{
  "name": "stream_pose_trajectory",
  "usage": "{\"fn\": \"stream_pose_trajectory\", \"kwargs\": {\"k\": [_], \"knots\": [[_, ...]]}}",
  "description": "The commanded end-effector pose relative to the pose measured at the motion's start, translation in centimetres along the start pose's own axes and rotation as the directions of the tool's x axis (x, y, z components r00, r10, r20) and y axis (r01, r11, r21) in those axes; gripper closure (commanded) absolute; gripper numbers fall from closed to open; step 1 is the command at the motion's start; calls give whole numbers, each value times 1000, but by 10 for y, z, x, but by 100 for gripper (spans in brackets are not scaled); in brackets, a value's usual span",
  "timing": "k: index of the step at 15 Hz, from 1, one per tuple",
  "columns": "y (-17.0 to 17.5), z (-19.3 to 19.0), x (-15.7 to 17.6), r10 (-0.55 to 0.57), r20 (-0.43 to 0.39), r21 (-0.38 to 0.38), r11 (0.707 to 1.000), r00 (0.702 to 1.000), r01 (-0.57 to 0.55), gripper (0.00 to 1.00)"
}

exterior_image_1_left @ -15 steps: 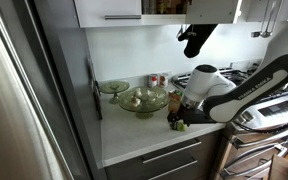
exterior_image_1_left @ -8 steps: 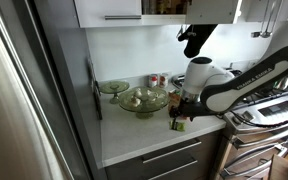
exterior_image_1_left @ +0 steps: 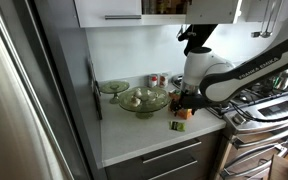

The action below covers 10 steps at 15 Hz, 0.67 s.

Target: Remove two sachets from the sachets box and put them on the table one at a time

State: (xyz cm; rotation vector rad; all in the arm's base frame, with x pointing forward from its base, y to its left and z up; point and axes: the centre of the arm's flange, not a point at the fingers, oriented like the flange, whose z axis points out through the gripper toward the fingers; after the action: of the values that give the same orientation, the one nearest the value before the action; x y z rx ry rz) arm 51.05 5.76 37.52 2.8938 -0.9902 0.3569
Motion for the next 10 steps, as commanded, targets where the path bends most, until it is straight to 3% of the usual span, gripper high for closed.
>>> {"fn": "stream_pose_trajectory", "kwargs": {"k": [1,4,10], "knots": [[2,-1,3,35,5,2,999,999,-35,0],[20,-18,20,201,-9,11,980,980,-201,0],[33,-68,53,407,-44,104,910,912,-401,0]]}}
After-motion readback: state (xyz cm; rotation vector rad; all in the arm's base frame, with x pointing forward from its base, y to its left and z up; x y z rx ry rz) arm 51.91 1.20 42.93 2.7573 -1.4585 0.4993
